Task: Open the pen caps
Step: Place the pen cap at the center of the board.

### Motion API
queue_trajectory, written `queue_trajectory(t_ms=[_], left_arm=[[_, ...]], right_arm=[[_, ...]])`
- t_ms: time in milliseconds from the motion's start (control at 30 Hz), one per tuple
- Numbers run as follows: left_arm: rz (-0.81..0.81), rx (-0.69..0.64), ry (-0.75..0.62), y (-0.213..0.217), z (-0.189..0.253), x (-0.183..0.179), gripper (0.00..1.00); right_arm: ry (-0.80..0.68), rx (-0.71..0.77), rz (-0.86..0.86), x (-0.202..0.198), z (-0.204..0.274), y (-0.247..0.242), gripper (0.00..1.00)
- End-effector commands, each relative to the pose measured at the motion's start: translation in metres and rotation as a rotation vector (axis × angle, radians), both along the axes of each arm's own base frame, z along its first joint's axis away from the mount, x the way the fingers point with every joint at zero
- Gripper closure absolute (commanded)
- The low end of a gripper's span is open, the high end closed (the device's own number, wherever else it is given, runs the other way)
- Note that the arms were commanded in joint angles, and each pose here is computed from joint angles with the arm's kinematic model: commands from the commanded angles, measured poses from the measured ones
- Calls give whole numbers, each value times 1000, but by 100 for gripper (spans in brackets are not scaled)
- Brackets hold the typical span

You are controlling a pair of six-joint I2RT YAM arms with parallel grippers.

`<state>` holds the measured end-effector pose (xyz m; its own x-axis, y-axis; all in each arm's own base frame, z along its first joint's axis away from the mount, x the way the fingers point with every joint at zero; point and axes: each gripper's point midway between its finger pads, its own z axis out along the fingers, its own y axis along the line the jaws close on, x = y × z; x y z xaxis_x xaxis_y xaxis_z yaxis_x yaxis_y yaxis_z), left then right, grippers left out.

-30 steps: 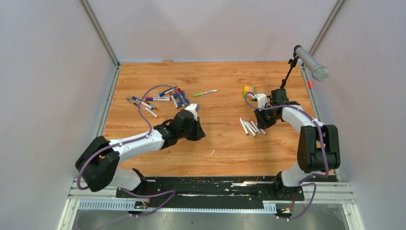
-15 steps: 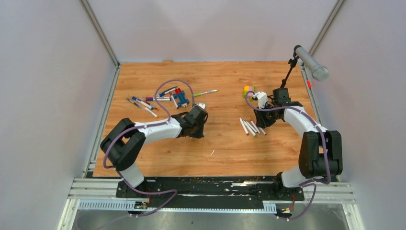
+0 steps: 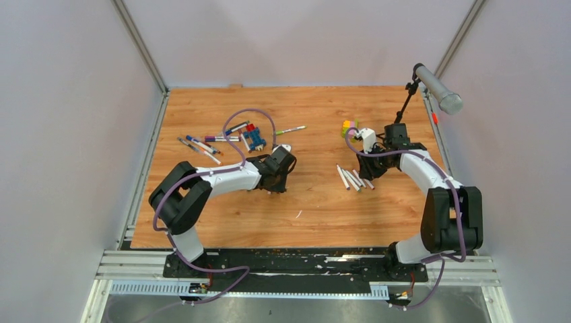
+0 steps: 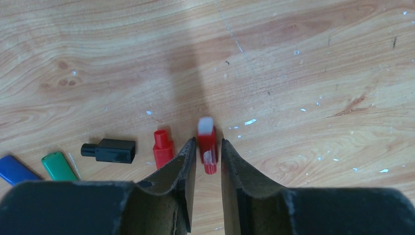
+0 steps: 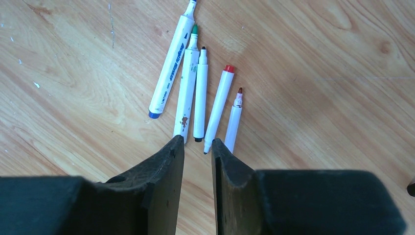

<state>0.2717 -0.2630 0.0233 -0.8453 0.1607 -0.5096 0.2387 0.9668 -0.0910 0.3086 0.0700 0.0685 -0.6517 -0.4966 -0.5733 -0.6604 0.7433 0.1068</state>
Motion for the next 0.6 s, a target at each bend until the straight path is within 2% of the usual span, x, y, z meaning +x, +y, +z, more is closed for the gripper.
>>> queue_trajectory(t_ms=[0,233,567], left_arm=[[-10,17,-30,-2,11,7,68],[-23,-26,-76,-6,36,11,67],[-10,-79,-275,10,102,28,50]], right_arm=[[-77,29,34,11,24,6,72],[-81,44,45,9,28,9,72],[-90,64,63,7,33,12,71]])
